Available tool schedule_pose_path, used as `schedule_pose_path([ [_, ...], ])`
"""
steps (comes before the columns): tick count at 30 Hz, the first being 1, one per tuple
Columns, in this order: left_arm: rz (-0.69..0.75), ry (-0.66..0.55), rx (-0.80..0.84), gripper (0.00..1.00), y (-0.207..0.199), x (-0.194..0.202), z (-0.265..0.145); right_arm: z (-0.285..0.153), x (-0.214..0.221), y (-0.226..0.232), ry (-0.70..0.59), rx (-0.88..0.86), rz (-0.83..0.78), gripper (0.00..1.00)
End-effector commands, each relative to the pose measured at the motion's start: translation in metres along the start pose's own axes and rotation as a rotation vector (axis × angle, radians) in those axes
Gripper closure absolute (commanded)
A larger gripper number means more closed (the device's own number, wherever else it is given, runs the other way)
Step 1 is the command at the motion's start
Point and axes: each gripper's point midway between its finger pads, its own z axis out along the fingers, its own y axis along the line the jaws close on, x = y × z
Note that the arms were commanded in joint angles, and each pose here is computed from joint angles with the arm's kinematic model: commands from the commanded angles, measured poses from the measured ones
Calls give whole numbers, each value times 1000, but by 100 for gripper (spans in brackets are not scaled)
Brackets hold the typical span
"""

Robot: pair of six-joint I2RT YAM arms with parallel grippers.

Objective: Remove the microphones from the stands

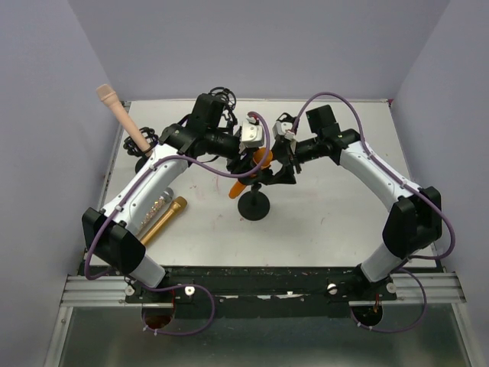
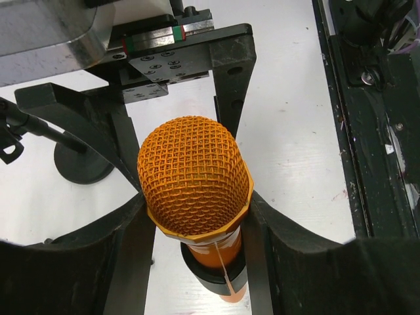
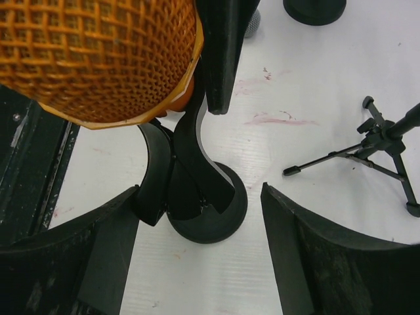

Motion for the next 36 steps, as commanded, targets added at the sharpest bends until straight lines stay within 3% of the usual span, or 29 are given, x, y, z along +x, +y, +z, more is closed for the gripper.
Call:
schedule_pose_path([
  [1,104,-58,-23,98,11,-12,3,6,-10,0,-49,-33,-6,21],
  [3,102,-63,-29,93,12,-12,4,7,-11,0,-61,-37,-4,25],
  [6,67,-66,-49,62,16,-10,6,9,-10,-1,-68,-35,13,35],
  [8,49,-67,-66,50,18,-7,7,10,-6,-2,-65,-32,27,42],
  [13,21,-62,-80,36,20,-4,14,11,-4,-4,-60,-20,36,44],
  [18,8,-65,-74,32,21,-5,18,11,-3,-6,-57,-15,40,43],
  [20,8,-69,-64,40,19,-6,19,12,-3,-6,-58,-17,44,38],
  [24,7,-81,-37,69,16,-10,19,12,-1,-5,-59,-19,67,23],
  [26,8,-86,-25,80,14,-12,19,14,0,-5,-60,-24,76,24],
  [28,14,-88,-22,90,13,-13,19,14,-1,-5,-65,-33,74,33],
  [31,21,-88,-20,97,13,-12,19,15,-1,-5,-64,-41,81,41],
  [36,41,-91,-30,100,14,-14,18,15,5,-3,-55,-43,115,33],
])
